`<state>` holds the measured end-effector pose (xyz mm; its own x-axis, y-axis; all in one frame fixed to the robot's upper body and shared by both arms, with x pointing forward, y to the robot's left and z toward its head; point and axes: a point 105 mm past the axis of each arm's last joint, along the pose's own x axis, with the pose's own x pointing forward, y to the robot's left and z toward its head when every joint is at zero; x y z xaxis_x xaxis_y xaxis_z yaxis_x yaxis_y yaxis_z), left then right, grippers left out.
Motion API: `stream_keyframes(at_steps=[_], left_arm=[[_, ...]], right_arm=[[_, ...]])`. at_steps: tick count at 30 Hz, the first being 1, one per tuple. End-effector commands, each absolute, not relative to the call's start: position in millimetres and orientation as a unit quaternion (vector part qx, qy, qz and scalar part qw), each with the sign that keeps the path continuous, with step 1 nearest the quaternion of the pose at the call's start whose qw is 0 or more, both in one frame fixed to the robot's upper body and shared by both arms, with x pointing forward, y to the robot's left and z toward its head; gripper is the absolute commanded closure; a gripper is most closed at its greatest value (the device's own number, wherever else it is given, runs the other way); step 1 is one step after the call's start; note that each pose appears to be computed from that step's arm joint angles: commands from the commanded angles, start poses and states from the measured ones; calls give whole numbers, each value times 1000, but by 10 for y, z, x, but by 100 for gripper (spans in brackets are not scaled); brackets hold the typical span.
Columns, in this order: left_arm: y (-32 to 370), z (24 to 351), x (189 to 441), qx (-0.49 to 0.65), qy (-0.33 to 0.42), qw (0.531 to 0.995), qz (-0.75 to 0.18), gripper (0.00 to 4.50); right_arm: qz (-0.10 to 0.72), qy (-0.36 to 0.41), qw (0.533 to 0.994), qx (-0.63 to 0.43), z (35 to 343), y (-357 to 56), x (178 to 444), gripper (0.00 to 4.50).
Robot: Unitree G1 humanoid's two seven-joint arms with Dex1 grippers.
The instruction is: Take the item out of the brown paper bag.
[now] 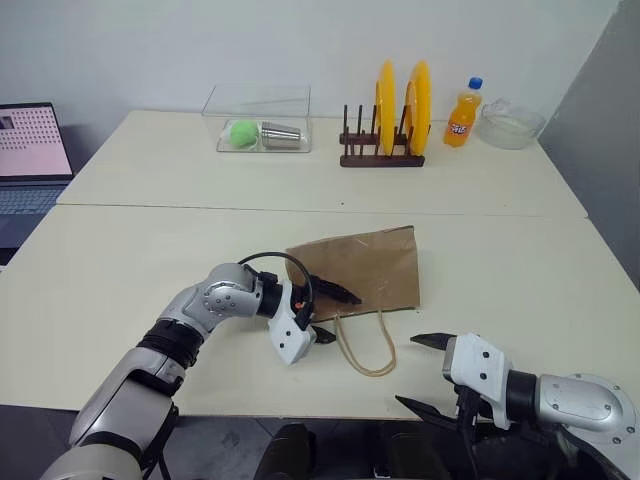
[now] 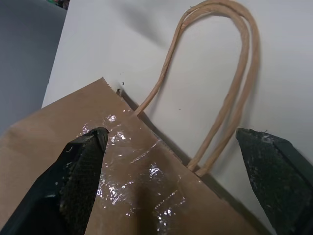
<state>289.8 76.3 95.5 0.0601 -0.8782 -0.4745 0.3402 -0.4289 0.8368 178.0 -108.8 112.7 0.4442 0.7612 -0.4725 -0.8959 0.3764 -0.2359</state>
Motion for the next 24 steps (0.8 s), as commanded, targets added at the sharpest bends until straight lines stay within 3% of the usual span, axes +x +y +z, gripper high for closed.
stream_keyframes(at_steps=[1,24], left_arm=[[756,987,2908,546,-245,485,-637,5],[693,1158,2970,511,-243,541,-622,5]], right_arm=[[518,117,811,-244,1249,-1027,1723,0],[519,118,812,-240,1217,-1015,1728,0]])
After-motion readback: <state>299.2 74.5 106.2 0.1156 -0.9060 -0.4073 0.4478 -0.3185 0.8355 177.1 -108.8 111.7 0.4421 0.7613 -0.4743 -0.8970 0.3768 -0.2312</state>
